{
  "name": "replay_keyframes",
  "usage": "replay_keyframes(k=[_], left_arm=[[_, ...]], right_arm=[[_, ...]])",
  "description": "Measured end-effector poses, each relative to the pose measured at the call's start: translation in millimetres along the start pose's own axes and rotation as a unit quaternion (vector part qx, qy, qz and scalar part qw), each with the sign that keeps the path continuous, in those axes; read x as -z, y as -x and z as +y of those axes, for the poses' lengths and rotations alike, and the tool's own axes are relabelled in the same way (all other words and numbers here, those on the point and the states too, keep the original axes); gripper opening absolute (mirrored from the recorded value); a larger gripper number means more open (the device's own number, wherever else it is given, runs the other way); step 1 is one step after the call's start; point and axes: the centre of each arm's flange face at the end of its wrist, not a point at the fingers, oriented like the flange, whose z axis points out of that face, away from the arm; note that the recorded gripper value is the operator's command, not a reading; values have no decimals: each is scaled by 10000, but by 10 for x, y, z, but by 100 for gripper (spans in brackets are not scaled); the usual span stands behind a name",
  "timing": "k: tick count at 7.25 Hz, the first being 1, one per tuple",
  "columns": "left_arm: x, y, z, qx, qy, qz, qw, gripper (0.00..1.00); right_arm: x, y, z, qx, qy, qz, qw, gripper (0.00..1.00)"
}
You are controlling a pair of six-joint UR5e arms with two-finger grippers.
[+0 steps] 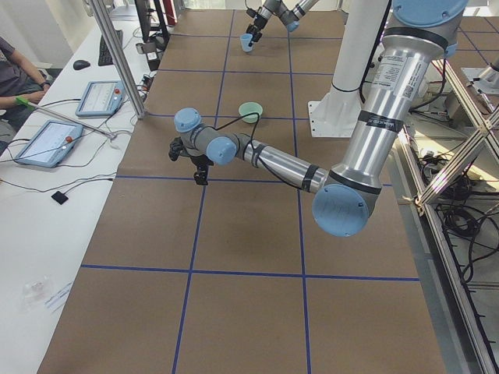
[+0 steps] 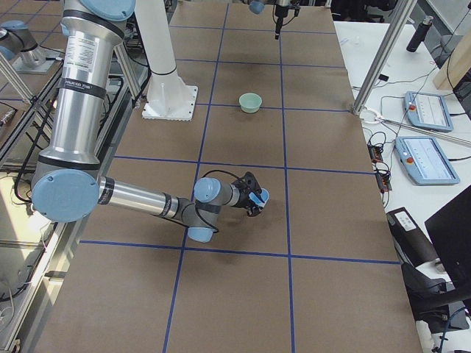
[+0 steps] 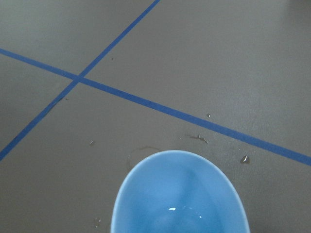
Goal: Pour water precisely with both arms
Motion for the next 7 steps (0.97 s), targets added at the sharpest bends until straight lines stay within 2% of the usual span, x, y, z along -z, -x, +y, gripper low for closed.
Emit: replay_keyframes(k=[2,7], left_arm=[[2,-2,1,-2,-2,1,10000,93],[8,1,1,0,-4,6,10000,93]], right_arm=[[-151,24,-83,8,-53,-17,10000,37],[-293,2,-109,9,-44,7,10000,80]])
